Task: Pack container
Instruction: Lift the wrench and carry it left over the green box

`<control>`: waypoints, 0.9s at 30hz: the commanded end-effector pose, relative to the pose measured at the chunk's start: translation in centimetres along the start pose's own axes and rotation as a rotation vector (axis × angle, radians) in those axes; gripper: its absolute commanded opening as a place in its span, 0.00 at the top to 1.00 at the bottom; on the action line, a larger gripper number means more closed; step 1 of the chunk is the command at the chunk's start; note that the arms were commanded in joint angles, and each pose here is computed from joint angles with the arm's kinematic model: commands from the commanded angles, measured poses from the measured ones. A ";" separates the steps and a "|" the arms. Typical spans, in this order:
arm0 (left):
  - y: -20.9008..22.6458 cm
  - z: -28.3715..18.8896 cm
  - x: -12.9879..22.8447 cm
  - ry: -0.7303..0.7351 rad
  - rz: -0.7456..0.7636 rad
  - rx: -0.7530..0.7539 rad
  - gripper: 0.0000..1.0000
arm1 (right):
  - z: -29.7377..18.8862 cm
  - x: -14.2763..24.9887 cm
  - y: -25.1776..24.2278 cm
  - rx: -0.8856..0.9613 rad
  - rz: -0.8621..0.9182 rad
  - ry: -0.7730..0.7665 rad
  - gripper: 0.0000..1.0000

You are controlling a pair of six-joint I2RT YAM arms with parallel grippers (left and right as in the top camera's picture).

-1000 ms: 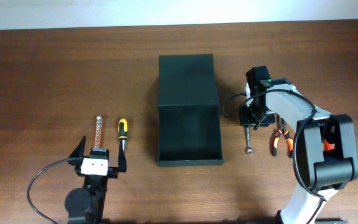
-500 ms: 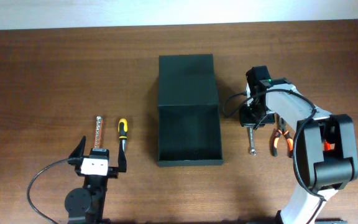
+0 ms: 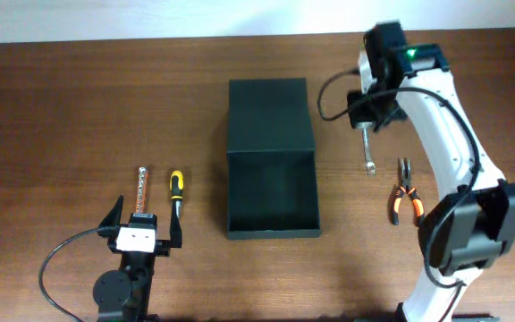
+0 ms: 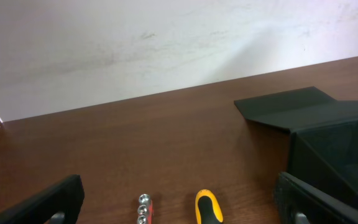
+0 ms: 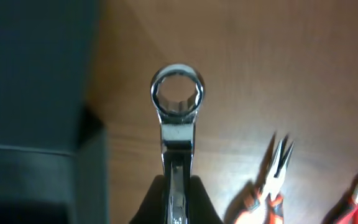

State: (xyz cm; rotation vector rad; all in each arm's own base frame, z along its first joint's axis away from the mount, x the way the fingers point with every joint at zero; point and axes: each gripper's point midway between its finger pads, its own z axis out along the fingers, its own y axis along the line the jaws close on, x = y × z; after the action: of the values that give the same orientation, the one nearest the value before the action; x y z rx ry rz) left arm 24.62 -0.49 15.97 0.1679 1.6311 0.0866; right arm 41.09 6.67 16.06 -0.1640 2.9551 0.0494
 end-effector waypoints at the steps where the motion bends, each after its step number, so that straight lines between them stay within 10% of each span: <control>1: 0.1 0.0 0.1 0.003 0.012 -0.007 0.01 | -5.5 -0.8 6.6 -0.128 -0.307 -0.089 0.96; 14: 0.1 0.0 0.1 0.003 0.013 -0.007 0.01 | -5.3 4.7 19.3 -0.094 -0.732 -0.048 0.96; 27: 0.1 0.0 0.1 0.003 0.013 -0.007 0.01 | 2.1 7.7 20.6 -0.093 -0.780 0.049 0.96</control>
State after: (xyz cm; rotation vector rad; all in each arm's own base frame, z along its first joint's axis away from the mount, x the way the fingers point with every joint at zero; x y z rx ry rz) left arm 24.62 -0.49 15.96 0.1679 1.6315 0.0866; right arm 31.85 26.52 14.91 -1.2909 2.6996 0.0941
